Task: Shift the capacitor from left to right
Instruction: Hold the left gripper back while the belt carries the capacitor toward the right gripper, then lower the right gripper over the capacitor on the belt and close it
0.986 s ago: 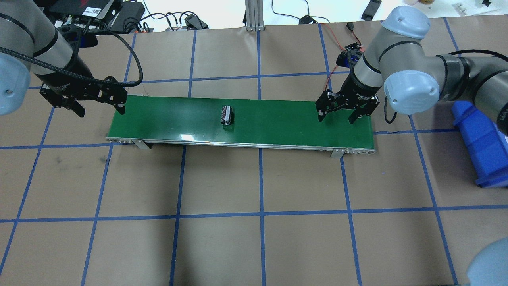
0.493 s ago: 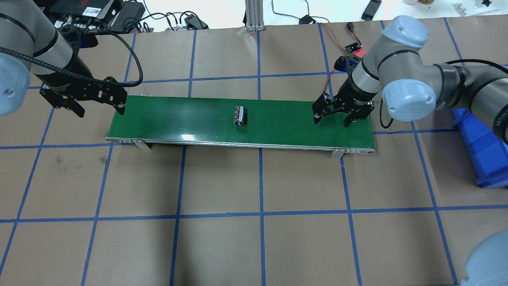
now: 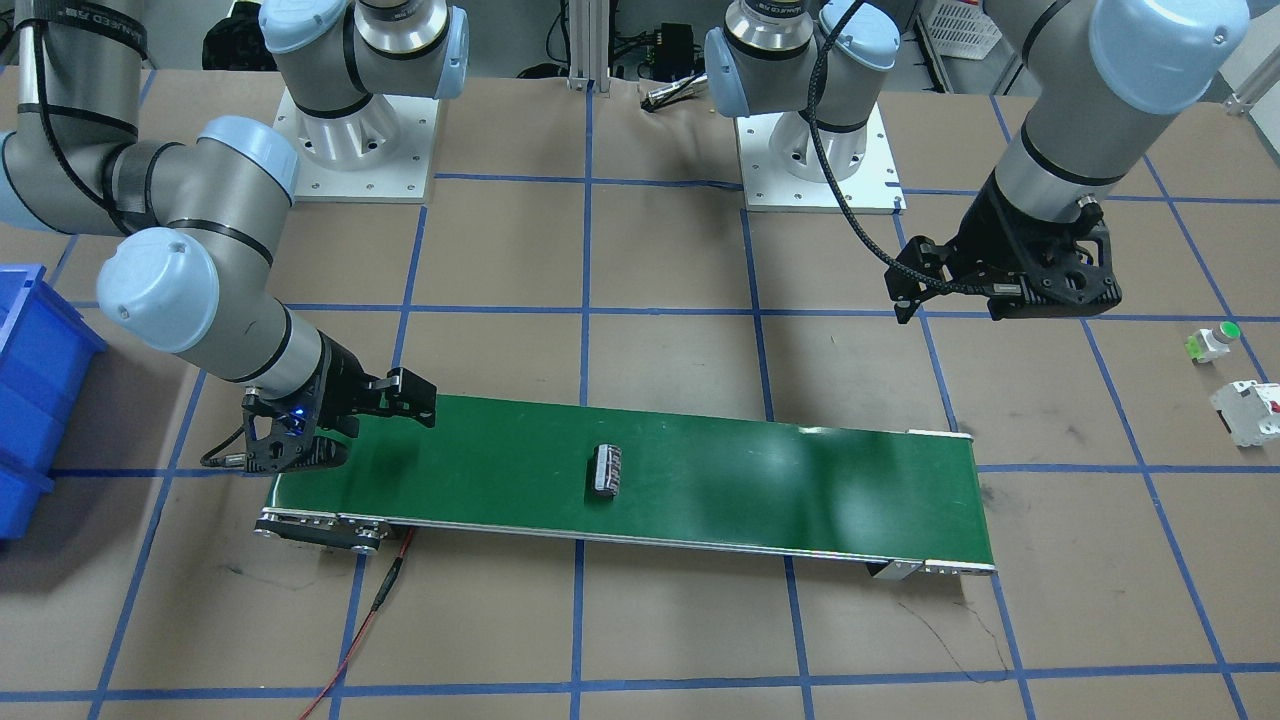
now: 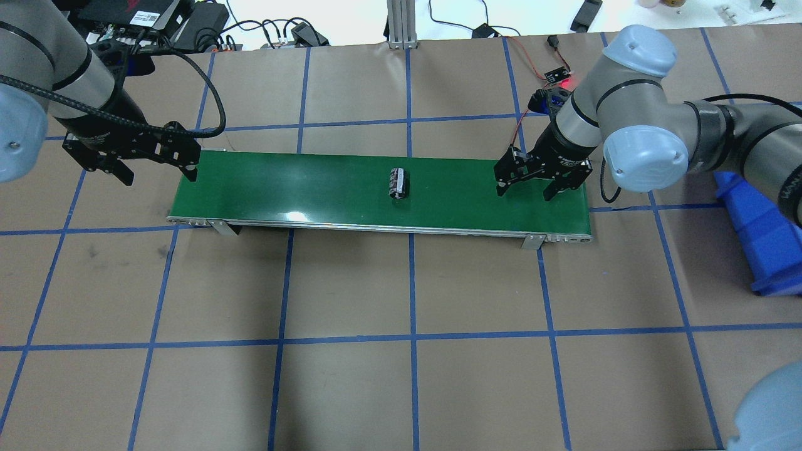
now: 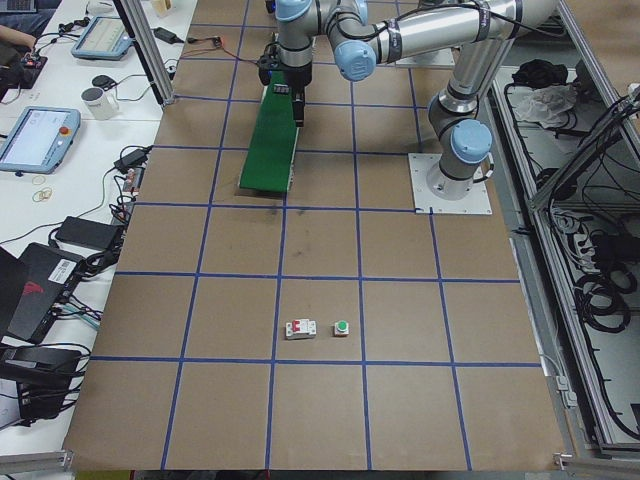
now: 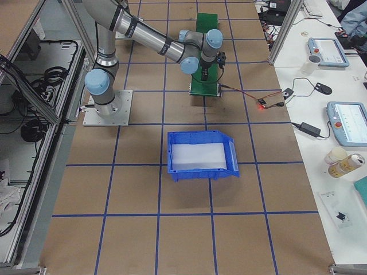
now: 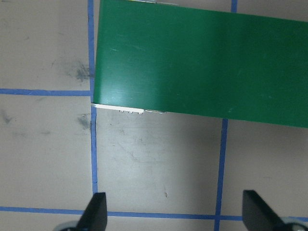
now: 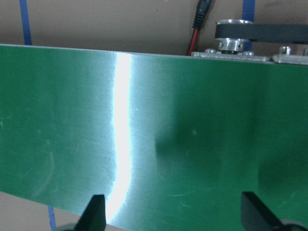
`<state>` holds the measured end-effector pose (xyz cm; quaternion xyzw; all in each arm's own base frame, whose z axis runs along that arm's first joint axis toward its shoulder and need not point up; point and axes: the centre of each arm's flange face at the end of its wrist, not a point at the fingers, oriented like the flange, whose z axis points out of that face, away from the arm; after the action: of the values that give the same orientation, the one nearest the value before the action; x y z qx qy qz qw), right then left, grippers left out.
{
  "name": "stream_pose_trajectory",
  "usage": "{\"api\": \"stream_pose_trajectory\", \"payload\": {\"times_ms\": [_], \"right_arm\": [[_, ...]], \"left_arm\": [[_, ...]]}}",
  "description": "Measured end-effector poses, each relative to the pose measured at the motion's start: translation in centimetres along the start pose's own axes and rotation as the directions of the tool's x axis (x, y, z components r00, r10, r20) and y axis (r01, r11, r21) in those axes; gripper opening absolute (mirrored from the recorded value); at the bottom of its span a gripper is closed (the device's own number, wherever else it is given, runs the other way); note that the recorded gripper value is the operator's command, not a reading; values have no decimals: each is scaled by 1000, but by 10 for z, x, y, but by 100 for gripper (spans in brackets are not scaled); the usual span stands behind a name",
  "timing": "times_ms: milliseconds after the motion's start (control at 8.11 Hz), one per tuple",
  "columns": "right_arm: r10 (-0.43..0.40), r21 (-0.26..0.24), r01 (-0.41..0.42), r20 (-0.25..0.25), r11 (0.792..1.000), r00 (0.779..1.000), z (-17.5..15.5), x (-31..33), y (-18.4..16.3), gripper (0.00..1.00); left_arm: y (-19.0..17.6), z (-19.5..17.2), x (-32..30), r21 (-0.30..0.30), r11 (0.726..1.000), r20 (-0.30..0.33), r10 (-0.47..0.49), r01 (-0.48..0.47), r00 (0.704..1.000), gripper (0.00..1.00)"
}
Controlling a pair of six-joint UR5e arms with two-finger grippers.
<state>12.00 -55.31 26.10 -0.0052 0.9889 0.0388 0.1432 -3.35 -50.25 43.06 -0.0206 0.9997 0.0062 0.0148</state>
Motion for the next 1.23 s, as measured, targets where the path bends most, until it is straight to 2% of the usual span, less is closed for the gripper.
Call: {"api": "stream_pose_trajectory", "payload": {"times_ms": [740,1233], "right_arm": [[62,12,-62,-2,998,998,0,-5,-1,99],[79,33,-78,-4,996,997,2,-31,0,99]], "left_arm": [[1,1,-1,2,1000,0,8,-8,1000,100],[1,1,-1,2,1000,0,8,-8,1000,100]]}}
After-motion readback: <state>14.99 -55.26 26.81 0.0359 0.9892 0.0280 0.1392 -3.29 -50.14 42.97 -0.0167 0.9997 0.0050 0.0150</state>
